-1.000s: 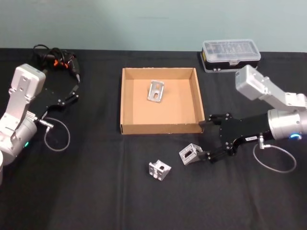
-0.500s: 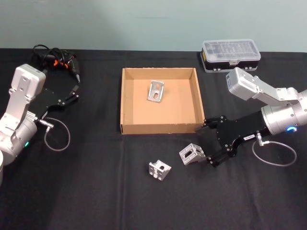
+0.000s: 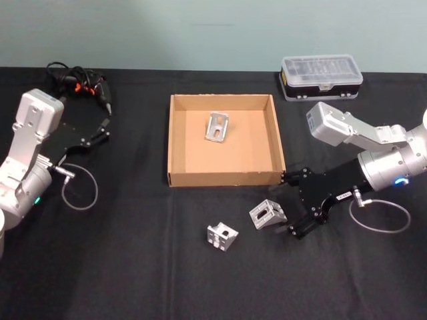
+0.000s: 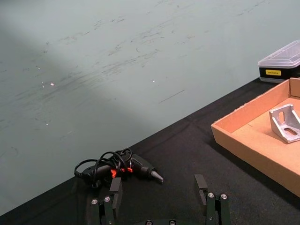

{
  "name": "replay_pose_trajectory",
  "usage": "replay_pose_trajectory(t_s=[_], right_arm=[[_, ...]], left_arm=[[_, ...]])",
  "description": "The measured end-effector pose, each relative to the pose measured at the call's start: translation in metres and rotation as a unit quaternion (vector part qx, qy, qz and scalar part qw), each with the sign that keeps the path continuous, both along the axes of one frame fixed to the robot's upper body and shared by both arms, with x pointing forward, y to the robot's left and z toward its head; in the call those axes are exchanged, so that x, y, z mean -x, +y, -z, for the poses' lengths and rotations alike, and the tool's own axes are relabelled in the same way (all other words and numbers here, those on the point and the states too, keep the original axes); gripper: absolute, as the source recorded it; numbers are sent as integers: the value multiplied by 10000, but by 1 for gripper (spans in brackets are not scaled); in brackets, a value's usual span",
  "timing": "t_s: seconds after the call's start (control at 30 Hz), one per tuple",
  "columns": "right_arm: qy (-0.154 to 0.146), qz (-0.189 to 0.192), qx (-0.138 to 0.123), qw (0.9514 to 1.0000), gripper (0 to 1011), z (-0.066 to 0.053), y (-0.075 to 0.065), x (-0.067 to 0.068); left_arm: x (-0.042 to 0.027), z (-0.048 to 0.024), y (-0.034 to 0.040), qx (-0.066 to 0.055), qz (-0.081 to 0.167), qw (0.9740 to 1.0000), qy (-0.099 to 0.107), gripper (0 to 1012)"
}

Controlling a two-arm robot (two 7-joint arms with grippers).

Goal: Use one hand to pick up the angle iron from the table and place it into the box.

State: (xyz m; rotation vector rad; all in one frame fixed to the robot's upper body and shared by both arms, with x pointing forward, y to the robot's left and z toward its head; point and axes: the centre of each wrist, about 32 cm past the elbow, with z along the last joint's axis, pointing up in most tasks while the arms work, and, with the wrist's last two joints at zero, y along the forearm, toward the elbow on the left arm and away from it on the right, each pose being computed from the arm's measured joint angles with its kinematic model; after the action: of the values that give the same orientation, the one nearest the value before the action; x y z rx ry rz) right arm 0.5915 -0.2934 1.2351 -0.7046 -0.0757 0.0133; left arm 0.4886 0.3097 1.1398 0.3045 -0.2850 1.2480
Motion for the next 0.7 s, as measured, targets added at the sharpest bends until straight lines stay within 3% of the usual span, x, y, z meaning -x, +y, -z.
replay_pose_trajectory(t_s=[0.33, 0.7], right_arm=[[26, -31, 48, 10000, 1000, 76, 64, -12], [-3, -49, 88, 9999, 1000, 84, 85, -57]], left_arm=[[0, 0, 0, 0, 0, 10000, 0, 1000], [0, 0, 0, 0, 0, 10000, 0, 1000]])
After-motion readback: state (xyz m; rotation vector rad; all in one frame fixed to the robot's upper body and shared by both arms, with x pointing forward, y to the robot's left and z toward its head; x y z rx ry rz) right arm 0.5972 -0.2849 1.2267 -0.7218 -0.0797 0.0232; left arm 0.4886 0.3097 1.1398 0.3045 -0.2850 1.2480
